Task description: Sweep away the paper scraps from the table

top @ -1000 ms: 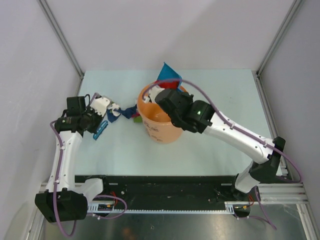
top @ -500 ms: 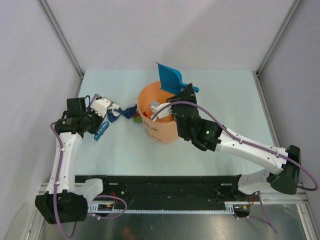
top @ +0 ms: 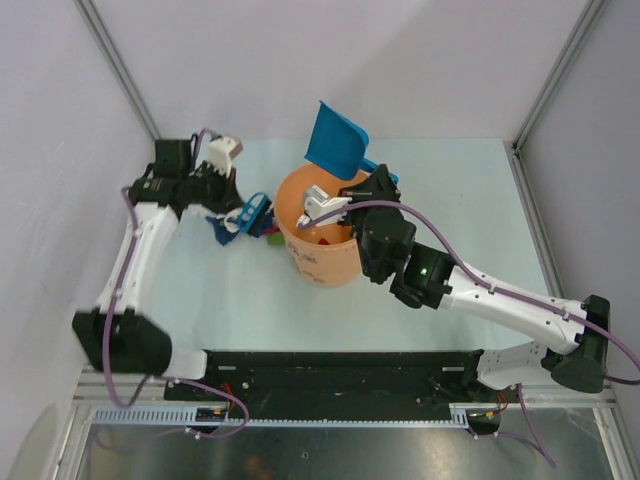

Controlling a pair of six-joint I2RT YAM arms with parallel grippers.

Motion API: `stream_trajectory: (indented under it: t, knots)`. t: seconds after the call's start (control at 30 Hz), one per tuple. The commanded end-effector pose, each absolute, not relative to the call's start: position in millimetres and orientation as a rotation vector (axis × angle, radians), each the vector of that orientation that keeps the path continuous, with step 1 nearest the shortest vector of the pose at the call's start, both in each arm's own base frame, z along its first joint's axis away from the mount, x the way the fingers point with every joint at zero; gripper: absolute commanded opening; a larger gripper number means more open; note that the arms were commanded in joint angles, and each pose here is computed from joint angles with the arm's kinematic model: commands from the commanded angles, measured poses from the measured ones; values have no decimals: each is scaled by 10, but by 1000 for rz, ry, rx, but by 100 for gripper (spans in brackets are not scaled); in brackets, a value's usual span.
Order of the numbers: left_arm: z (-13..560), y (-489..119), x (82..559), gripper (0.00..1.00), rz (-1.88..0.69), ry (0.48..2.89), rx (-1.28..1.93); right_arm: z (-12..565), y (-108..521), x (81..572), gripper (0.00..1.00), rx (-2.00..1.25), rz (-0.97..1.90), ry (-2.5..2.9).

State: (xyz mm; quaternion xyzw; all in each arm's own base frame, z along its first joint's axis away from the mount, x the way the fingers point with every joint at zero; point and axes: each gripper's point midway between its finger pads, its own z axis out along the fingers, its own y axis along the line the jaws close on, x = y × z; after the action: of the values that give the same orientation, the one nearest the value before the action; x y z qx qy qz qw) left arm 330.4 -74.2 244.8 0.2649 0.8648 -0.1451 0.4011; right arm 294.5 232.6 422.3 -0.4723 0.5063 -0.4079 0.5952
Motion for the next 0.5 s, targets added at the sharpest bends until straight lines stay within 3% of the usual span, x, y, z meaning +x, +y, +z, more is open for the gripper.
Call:
stream_trajectory:
  t: [0.0, 0.27, 0.47]
  knots:
    - [2589, -1240, 3845, 0, -728, 2199, 443, 4190, 2169, 2895, 0, -956, -831, 1306]
    - [2447, -1640, 4743, 0, -835, 2217, 276, 3950, 2105, 2863, 0, -978, -823, 1388]
    - [2111, -1980, 4940, 0, -976, 2271, 265, 3798, 2071, 2907, 0, -980, -845, 1437]
